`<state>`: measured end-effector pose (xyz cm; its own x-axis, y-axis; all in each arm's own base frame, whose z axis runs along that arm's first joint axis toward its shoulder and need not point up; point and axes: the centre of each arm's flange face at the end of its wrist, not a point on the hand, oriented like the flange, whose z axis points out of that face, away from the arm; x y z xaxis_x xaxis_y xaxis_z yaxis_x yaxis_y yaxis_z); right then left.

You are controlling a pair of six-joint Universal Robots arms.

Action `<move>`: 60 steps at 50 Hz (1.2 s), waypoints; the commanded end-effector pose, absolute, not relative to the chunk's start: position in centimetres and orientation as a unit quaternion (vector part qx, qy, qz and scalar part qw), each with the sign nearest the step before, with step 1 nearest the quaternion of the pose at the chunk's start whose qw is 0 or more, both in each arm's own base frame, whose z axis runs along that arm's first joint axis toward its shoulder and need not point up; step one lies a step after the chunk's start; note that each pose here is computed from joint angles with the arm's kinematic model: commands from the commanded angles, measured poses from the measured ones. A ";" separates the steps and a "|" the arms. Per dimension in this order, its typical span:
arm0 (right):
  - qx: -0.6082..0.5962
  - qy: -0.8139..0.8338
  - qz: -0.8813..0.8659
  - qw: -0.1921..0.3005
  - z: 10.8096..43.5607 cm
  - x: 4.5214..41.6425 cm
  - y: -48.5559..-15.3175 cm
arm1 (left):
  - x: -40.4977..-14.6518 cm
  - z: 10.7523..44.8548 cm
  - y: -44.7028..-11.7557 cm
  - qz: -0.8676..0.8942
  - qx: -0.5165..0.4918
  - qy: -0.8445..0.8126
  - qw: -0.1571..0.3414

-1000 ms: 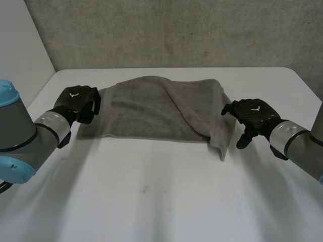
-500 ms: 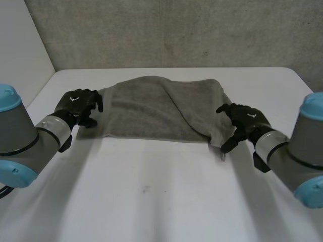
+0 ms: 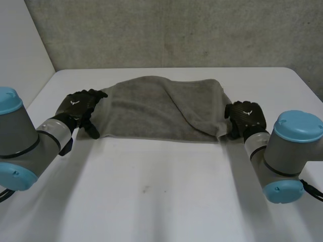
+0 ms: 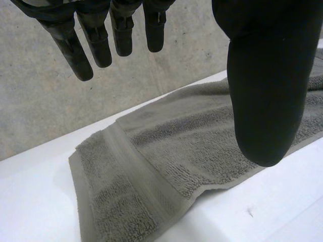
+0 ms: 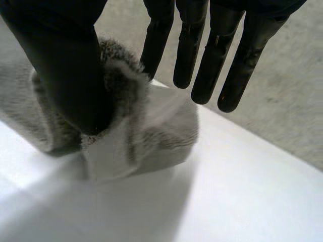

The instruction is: Fold the towel.

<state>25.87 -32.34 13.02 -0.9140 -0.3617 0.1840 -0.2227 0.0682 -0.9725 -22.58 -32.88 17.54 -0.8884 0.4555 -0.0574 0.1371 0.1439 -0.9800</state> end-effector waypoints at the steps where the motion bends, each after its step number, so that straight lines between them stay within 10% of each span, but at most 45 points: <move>1: -0.208 0.720 -0.661 0.039 13.5 25.6 -32.5 | -22.6 17.2 -32.9 0.620 -0.199 -0.748 0.128; 10: -0.238 0.710 -0.659 0.073 13.6 26.3 -32.1 | -22.6 16.9 -32.8 0.617 -0.200 -0.750 0.129; 25: -0.228 0.659 -0.715 0.052 23.3 22.8 -32.7 | -22.7 14.5 -33.6 0.604 -0.234 -0.755 0.106; 60: -0.238 0.695 -0.679 0.009 24.2 17.6 -33.3 | -26.2 10.1 -35.9 0.574 -0.316 -0.746 0.118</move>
